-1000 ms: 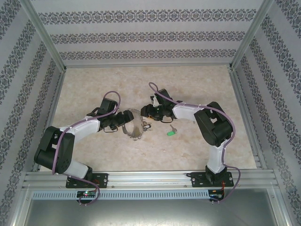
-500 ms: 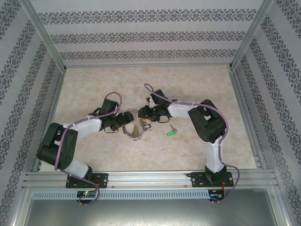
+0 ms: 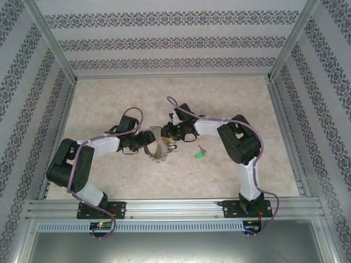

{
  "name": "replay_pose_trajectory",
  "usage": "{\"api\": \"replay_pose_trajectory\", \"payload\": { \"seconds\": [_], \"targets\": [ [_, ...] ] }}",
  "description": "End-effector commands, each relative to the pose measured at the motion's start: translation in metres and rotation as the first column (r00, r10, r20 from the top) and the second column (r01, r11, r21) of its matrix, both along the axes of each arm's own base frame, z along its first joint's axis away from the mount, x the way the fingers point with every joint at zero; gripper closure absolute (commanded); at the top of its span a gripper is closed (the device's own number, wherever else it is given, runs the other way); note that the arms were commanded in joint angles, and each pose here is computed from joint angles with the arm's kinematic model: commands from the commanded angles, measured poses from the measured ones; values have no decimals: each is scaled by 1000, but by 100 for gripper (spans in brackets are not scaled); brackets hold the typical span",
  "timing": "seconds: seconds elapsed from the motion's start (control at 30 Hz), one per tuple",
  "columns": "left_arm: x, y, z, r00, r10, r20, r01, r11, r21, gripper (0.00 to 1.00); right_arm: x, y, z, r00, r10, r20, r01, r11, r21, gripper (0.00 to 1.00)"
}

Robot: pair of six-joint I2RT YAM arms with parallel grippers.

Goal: Put the keys on the keyring

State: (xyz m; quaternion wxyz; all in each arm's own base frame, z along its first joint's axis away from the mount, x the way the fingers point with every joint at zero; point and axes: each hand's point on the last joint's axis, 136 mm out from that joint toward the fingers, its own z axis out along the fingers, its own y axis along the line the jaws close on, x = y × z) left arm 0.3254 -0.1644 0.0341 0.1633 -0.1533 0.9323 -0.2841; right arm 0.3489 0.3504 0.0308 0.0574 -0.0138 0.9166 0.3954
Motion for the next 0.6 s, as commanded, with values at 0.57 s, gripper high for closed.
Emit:
{"api": "replay_pose_trajectory", "payload": {
  "seconds": [0.57],
  "targets": [
    [-2, 19, 62, 985, 36, 170, -45, 998, 47, 7, 6, -18, 106, 989, -80, 126, 49, 972, 232, 100]
  ]
}}
